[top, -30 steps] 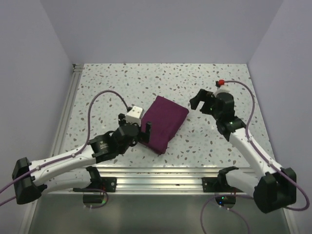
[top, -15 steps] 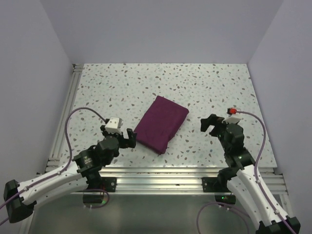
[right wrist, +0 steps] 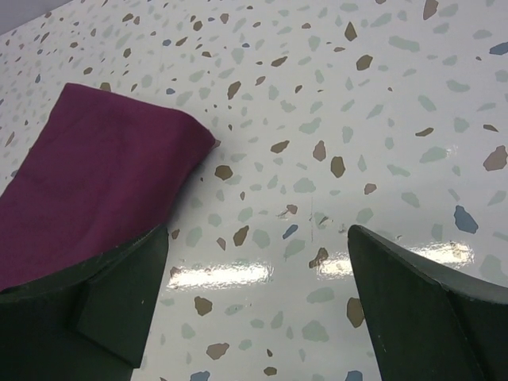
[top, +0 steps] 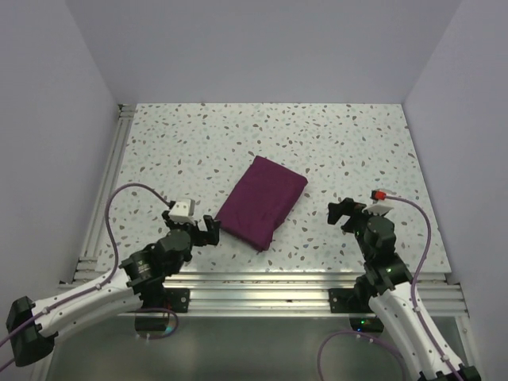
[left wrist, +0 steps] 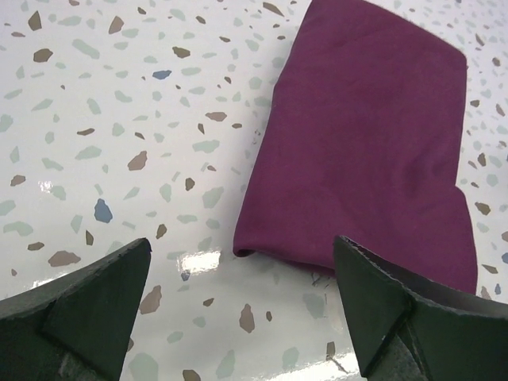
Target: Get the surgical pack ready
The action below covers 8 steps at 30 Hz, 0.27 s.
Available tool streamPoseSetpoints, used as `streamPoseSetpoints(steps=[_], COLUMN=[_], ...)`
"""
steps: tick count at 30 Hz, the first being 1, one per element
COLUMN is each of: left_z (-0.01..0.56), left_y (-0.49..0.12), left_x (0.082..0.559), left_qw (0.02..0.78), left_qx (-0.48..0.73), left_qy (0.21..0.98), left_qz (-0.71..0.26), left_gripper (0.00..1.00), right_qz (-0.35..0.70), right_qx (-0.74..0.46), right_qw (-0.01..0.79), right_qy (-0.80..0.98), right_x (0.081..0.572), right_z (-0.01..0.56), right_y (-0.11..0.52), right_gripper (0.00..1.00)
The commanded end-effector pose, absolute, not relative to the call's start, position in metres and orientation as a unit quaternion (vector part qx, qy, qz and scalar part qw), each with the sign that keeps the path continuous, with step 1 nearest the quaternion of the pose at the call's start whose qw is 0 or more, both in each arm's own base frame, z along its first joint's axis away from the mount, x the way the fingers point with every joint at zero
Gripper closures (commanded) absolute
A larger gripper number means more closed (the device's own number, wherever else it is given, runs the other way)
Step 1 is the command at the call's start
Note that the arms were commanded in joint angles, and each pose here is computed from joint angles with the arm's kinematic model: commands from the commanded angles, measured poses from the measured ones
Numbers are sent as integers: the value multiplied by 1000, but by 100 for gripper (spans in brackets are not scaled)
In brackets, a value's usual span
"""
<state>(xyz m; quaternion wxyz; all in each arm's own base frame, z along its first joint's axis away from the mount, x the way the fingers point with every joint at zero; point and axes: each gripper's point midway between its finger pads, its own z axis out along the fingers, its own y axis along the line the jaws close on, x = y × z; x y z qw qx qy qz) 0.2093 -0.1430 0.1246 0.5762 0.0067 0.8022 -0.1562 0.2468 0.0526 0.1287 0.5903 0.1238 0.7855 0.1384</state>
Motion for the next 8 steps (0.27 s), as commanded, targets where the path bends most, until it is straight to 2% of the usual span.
streamPoseSetpoints(steps=[1,6,8], left_z=[140,141,142], left_y=[-146,-145,-144], left_x=[217,217,217], left_qw=[591,592,595], left_qx=[-21,-24,-26], left_qy=[789,788,785], left_qz=[-167,-167,-171], left_gripper=[1,1,1], right_qz=[135,140,130], right_qx=[141,134,140], right_qw=[601,594,595], right_qy=[775,780,781], right_x=[253,256,256], right_z=[134,133,134], right_y=[49,53,49], right_gripper=[1,4,1])
